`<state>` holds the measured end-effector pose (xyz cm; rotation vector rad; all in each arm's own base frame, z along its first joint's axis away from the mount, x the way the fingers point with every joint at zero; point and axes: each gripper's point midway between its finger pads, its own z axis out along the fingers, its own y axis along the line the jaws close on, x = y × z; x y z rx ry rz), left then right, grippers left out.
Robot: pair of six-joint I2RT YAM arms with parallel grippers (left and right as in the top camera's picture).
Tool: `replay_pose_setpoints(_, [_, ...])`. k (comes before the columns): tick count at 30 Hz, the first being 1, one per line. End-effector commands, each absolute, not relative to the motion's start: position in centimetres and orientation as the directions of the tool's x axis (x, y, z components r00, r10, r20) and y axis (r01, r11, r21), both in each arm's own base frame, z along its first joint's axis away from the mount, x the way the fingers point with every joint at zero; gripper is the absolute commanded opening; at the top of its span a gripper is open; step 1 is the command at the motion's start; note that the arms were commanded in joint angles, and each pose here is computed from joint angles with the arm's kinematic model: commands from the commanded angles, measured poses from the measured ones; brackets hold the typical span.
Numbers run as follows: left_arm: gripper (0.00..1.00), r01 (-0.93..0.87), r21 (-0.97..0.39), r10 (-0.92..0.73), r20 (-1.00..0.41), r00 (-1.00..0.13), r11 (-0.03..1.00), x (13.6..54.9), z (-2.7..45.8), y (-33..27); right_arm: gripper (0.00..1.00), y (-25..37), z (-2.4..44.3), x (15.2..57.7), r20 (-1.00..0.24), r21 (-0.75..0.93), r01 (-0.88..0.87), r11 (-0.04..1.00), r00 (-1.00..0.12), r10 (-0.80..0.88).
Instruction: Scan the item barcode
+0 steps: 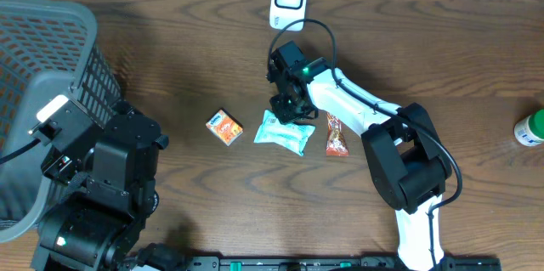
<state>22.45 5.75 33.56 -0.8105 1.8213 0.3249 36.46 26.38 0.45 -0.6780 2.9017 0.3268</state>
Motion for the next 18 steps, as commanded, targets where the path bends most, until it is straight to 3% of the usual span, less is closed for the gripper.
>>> replay_pose_setpoints(1, [0.98,-0.671,-0.167,-0.379,-0.907,-0.183,0.722,22.3,34.1,6.0,0.13,26.8,1.6,36.8,-0.203,0.214,-0.498,0.84,-0.864,-0.461])
replay_pose_setpoints(4, [0.98,-0.671,-0.167,-0.379,-0.907,-0.183,0.722,22.3,34.1,6.0,0.01,26.1,4.8,37.9,-0.2,0.225,-0.432,0.873,-0.898,-0.393])
replay_pose_setpoints(10, [0.98,-0.671,-0.167,-0.379,-0.907,-0.183,0.723,22.3,34.1,6.0,0.01,25.6,9.8,36.9,-0.182,0.28,-0.384,0.88,-0.921,-0.344])
replay_pose_setpoints(14, [0.98,-0.671,-0.167,-0.379,-0.907,-0.183,0.722,22.3,34.1,6.0,0.01,25.8,9.4,35.5,-0.135,0.299,-0.384,0.874,-0.923,-0.359])
replay_pose_setpoints(18, [0.98,-0.671,-0.167,-0.379,-0.907,-0.183,0.722,22.3,34.1,6.0,0.01,25.6,5.8,32.4,-0.045,0.299,-0.386,0.873,-0.919,-0.391])
